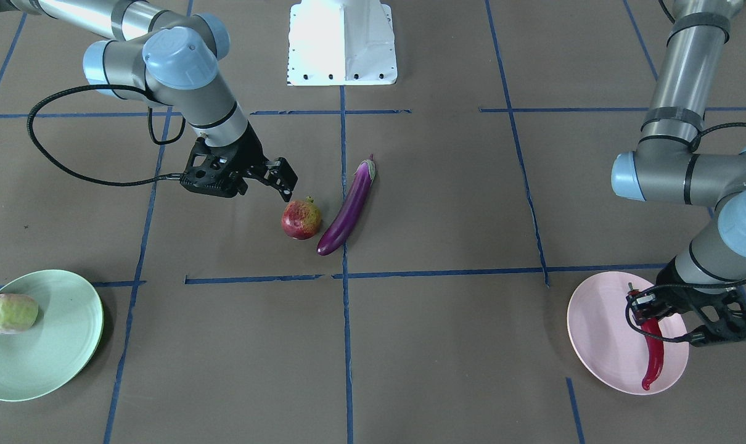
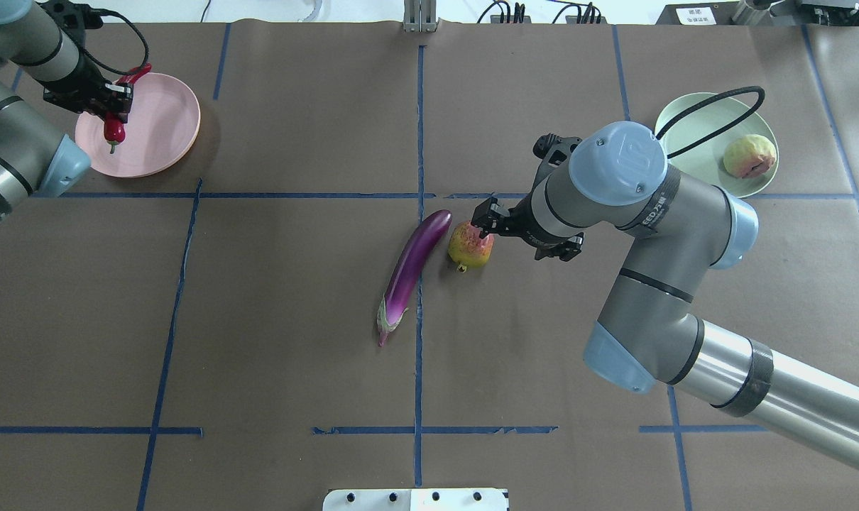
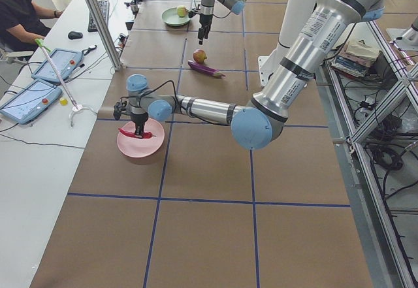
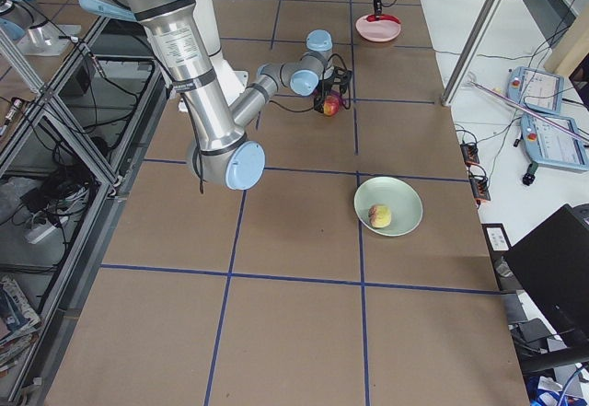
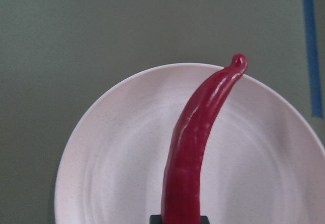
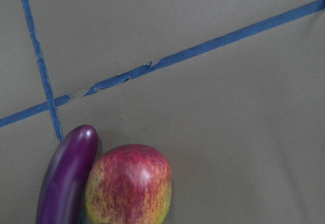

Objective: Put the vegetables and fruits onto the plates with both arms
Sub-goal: 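Grasp the pomegranate with the right gripper while the left gripper withdraws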

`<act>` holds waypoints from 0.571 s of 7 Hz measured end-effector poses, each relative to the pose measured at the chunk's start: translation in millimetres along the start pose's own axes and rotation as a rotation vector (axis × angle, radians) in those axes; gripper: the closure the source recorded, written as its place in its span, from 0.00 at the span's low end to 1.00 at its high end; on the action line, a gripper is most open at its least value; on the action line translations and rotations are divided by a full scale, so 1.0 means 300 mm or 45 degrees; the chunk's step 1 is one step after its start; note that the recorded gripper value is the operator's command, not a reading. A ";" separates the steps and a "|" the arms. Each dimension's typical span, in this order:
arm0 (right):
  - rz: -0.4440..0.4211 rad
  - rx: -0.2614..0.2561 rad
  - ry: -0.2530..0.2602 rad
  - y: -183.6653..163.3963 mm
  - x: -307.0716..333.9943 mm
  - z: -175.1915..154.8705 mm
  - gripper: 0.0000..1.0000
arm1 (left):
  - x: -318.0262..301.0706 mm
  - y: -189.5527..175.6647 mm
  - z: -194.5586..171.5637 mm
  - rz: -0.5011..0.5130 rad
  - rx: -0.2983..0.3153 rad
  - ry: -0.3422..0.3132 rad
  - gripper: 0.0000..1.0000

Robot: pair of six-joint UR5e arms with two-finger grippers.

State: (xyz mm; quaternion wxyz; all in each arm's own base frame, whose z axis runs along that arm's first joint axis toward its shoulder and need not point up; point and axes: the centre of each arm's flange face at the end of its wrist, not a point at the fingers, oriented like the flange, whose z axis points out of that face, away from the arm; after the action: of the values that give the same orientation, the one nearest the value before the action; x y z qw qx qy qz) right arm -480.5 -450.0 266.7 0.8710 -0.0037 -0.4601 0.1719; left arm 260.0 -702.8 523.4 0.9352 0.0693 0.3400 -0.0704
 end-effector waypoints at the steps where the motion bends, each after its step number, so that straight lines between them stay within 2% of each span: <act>1: -0.002 0.024 0.009 0.010 -0.023 0.027 0.00 | -0.020 -0.003 0.026 -0.005 -0.008 -0.007 0.06; 2: 0.007 0.040 0.020 0.008 -0.059 0.059 0.00 | -0.022 -0.005 0.033 -0.001 -0.005 -0.004 0.00; 4: 0.035 0.043 0.036 0.026 -0.119 0.113 0.00 | -0.009 -0.006 0.029 0.006 0.010 0.015 0.00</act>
State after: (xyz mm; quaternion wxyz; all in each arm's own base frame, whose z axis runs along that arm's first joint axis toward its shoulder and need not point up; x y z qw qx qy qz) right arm -528.2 -458.7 256.4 0.8748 0.0021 -0.4449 0.1916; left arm 263.1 -706.0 531.8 0.9331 0.0743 0.3451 -0.0693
